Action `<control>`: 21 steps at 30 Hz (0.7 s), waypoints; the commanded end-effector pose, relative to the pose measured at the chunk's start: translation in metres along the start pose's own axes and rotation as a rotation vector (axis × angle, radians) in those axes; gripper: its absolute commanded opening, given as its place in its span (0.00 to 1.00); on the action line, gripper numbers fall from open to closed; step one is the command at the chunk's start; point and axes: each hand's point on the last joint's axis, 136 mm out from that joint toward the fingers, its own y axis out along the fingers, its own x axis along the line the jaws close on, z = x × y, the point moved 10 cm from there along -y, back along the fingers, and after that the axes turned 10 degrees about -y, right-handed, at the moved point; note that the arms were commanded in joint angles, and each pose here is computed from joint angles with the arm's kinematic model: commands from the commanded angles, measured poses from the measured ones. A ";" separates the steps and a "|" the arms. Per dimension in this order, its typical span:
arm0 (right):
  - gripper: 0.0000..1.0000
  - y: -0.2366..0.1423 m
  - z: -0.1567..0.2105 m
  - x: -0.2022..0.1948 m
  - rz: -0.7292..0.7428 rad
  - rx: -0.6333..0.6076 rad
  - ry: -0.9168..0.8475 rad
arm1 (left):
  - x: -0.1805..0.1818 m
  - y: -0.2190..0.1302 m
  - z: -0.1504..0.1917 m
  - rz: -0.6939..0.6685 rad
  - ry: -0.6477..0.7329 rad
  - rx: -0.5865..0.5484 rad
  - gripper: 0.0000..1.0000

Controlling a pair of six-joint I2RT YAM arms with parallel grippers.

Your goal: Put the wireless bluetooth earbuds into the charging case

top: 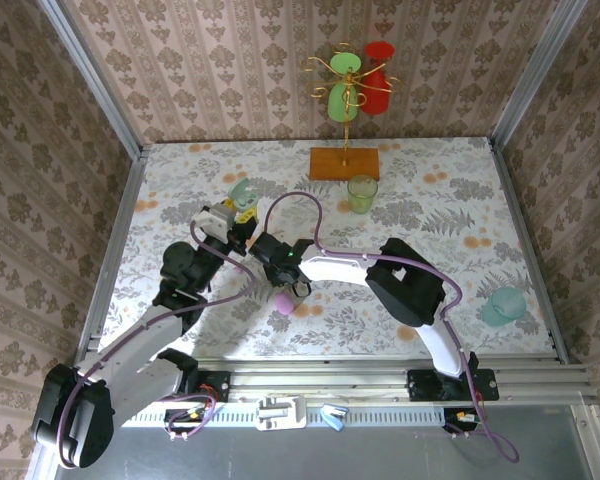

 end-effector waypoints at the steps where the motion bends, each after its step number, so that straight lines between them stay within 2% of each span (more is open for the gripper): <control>1: 0.38 0.000 0.004 -0.001 0.042 0.031 -0.030 | 0.001 -0.002 -0.009 -0.009 -0.021 -0.043 0.10; 8: 0.29 -0.004 0.004 -0.004 0.041 0.021 -0.033 | 0.001 -0.001 -0.008 -0.008 -0.027 -0.047 0.10; 17: 0.35 -0.022 0.008 -0.007 -0.028 -0.005 -0.038 | 0.001 -0.001 -0.007 -0.006 -0.027 -0.037 0.10; 21: 0.35 -0.028 0.016 -0.013 0.002 0.018 -0.036 | 0.000 -0.001 -0.008 -0.003 -0.034 -0.040 0.10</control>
